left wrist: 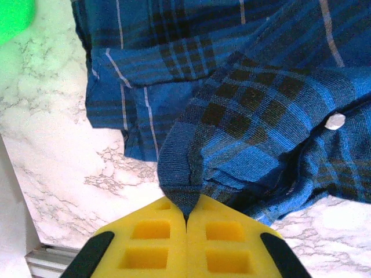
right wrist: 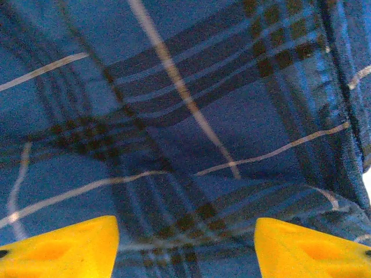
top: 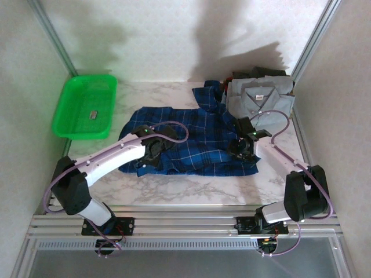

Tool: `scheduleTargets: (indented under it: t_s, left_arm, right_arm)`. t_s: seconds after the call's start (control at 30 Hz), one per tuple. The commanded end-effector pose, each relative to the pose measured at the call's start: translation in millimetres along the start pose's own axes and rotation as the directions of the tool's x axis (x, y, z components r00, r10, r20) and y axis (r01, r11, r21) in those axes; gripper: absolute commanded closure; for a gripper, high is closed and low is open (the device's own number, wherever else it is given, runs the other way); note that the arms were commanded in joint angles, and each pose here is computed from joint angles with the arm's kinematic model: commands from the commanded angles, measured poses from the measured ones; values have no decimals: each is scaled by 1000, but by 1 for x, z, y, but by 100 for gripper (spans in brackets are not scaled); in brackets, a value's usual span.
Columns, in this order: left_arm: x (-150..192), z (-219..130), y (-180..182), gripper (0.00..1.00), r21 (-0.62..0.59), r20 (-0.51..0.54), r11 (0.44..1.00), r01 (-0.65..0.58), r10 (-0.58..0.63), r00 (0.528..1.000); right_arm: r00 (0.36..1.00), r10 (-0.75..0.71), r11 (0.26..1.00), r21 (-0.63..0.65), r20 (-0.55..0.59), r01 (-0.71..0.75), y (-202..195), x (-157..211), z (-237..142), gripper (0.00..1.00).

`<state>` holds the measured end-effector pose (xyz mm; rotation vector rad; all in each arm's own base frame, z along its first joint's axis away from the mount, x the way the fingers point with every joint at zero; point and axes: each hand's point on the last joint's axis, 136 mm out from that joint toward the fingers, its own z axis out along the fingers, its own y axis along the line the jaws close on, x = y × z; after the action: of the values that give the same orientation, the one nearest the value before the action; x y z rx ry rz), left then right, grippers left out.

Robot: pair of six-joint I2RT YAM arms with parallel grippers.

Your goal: Fold and stack the long sleeve shirts

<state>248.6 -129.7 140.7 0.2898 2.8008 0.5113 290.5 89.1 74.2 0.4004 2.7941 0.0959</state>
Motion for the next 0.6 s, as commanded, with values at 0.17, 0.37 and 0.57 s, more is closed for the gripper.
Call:
scheduleTargets:
  t_s: [0.17, 0.37, 0.57]
  left_arm:
    - [-11, 6, 9, 100, 11, -53, 1000, 23, -22, 998]
    - [-25, 7, 2, 100, 85, -84, 996, 36, -29, 996]
    - [-52, 4, -17, 100, 142, -51, 989, -46, 53, 997]
  right_arm:
    - [991, 128, 980, 152, 34, -132, -29, 5, 30, 53]
    - [986, 161, 965, 201, 40, -166, -51, 17, 36, 57]
    - [986, 160, 966, 198, 41, -165, -55, 15, 35, 57]
